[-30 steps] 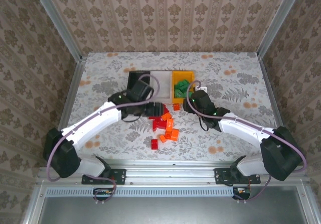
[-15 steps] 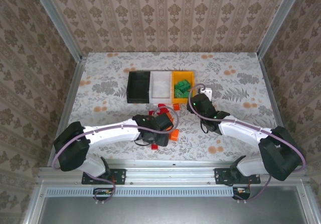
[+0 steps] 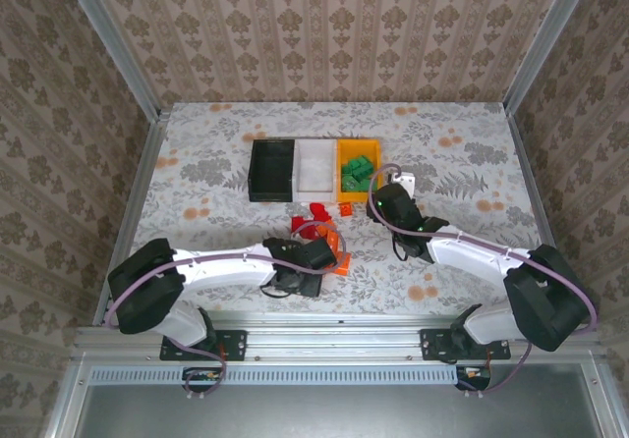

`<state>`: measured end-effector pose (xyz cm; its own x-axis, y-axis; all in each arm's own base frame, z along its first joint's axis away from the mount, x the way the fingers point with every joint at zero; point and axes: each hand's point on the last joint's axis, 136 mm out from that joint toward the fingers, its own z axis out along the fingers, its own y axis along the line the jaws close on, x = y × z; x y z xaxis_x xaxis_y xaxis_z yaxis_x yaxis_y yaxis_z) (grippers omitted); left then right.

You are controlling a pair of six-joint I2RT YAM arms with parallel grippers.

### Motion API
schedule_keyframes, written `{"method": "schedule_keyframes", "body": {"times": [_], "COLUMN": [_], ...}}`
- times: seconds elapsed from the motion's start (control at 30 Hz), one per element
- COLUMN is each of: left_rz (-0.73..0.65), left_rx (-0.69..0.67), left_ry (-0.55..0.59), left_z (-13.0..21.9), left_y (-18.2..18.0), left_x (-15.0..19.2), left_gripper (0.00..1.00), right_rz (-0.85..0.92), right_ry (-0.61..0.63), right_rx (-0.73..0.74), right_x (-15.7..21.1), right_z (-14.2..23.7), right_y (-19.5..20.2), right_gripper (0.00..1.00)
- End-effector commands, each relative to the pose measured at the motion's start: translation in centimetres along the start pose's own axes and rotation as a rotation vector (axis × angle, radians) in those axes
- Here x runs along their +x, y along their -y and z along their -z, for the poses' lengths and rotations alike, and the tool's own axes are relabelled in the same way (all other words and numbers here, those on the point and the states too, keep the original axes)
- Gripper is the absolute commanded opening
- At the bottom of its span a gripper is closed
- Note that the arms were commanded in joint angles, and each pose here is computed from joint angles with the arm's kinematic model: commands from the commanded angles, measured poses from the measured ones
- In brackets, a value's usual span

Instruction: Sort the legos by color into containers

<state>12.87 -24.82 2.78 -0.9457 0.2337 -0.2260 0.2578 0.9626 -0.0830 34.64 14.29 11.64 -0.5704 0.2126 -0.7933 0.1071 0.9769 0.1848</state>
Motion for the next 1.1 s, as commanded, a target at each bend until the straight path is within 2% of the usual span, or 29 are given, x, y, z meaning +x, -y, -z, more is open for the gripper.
{"method": "schedule_keyframes", "body": {"times": [0.0, 0.2, 0.3, 0.37, 0.5, 0.67, 0.77, 0.9, 1.07], "left_rz": [0.018, 0.033, 0.033, 0.031, 0.035, 0.029, 0.035, 0.092, 0.131], "left_rx": [-0.037, -0.055, -0.057, -0.078, -0.104, -0.068, -0.026, 0.053, 0.059], "left_ry": [0.015, 0.039, 0.048, 0.06, 0.136, 0.246, 0.29, 0.325, 0.331], "left_z": [-1.0, -1.6, -1.6, -1.1, 1.2, 6.3, 9.2, 12.0, 12.6], "left_y": [-0.7, -1.4, -1.6, -2.0, -3.2, -4.0, -4.9, -7.3, -9.5], "left_x": [0.2, 0.1, 0.0, -0.2, -1.2, -3.3, -5.9, -11.7, -20.4], "left_gripper": [0.42, 0.3, 0.29, 0.21, 0.17, 0.17, 0.18, 0.18, 0.16], "right_rz": [-0.012, -0.012, -0.007, -0.001, 0.033, 0.063, 0.096, 0.126, 0.128], "right_ry": [0.024, 0.021, 0.008, -0.015, -0.051, -0.086, -0.106, -0.1, -0.082], "right_rx": [0.006, -0.002, -0.026, -0.05, -0.068, -0.101, -0.121, -0.108, -0.098], "right_x": [-0.8, -0.7, -0.5, -0.2, 1.0, 2.0, 2.8, 2.9, 2.5], "right_z": [0.1, 0.1, 0.0, -0.2, -0.7, -1.0, -1.1, -1.1, -0.9], "right_y": [-0.3, -0.4, -0.9, -1.5, -2.9, -4.6, -6.0, -6.4, -6.0], "right_gripper": [0.61, 0.61, 0.61, 0.61, 0.61, 0.62, 0.62, 0.63, 0.64]}}
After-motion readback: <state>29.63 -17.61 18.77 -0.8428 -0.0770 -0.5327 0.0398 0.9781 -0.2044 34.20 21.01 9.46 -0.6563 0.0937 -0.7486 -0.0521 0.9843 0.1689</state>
